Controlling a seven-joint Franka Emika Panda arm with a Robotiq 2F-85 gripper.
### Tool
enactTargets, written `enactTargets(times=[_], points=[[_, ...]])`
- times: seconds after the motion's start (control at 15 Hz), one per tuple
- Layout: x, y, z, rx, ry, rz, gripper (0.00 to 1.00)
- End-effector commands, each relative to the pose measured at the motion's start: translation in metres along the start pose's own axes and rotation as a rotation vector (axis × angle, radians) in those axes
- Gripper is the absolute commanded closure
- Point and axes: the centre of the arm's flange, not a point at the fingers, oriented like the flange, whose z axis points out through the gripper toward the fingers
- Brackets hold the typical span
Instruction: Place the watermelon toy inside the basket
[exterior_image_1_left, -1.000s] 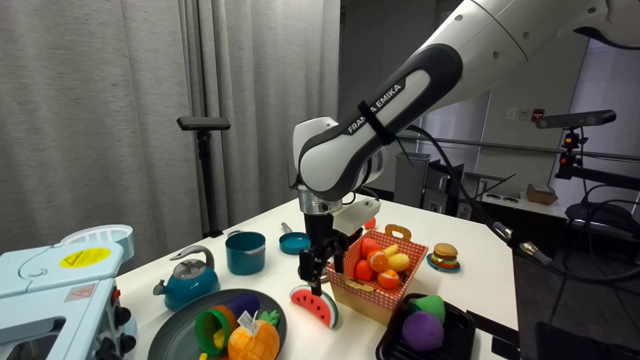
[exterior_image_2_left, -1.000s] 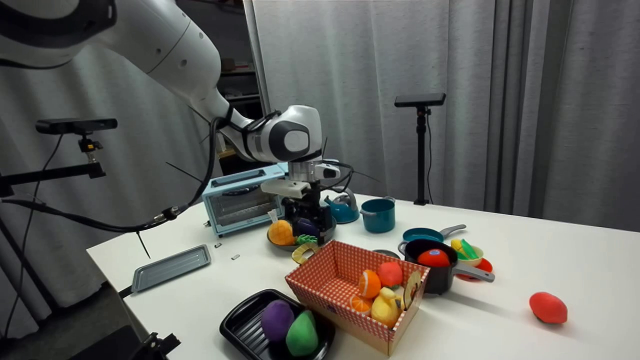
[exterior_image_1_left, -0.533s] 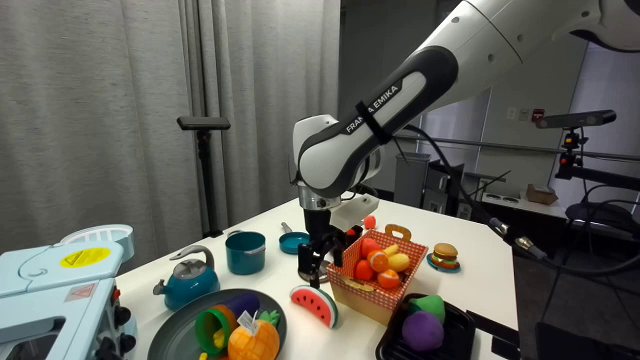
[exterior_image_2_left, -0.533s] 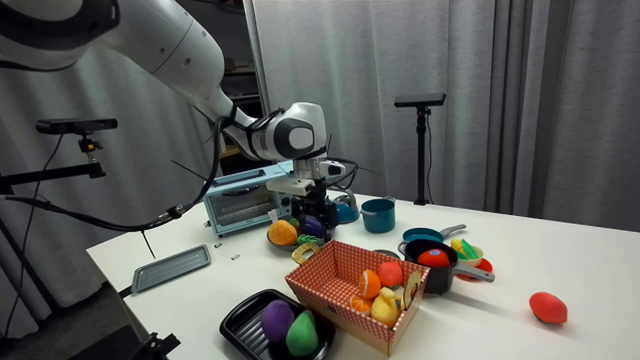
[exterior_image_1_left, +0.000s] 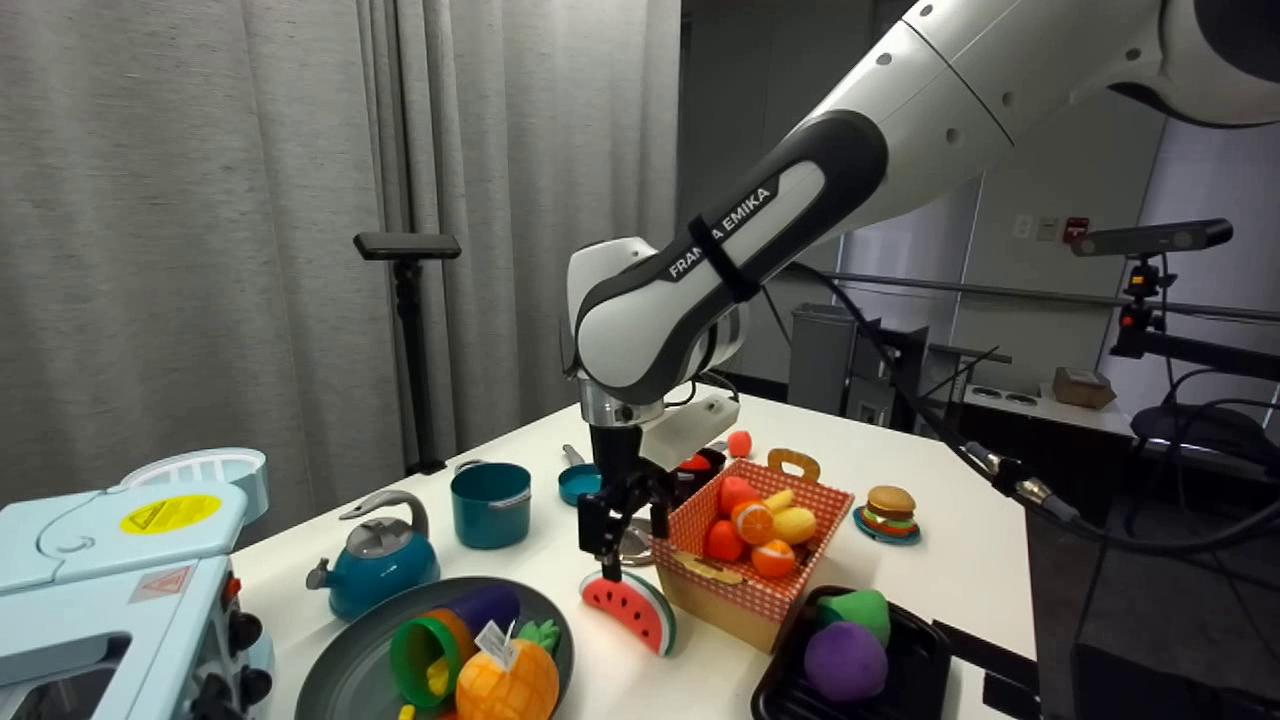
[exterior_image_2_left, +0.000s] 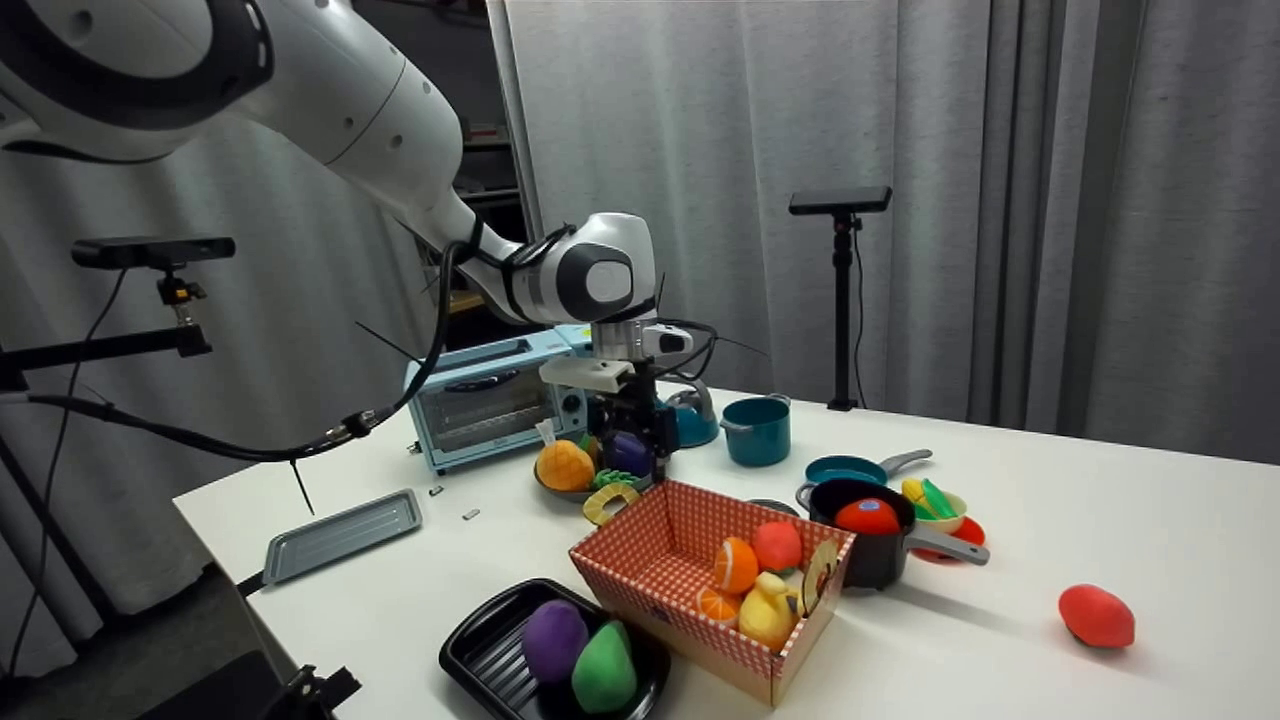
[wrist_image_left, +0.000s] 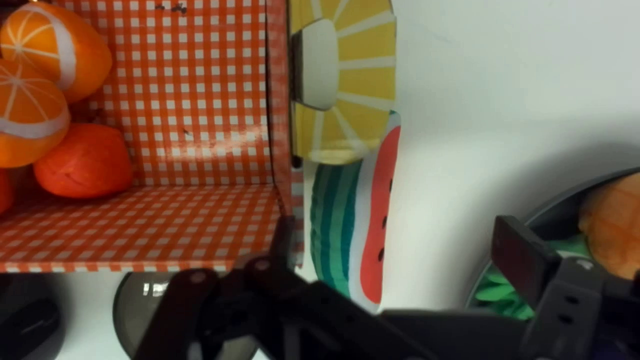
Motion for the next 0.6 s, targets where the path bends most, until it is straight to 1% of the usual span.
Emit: enactTargets(times=[0.0,0.07,0.13,0.4,0.53], points=[[0.006,-0.004,-0.036,-0.033,0.054,-0.004,0.00],[0.004,-0.004,-0.013,-0.008,0.026,-0.010,0.00],[0.005,-0.005,-0.019,-0.008,0.035,-0.012,0.00],[0.004,-0.005,-0.012,-0.008,0.024,-0.012,0.00],[0.013,-0.005,-0.007,-0.006,0.051,-0.019,0.00]])
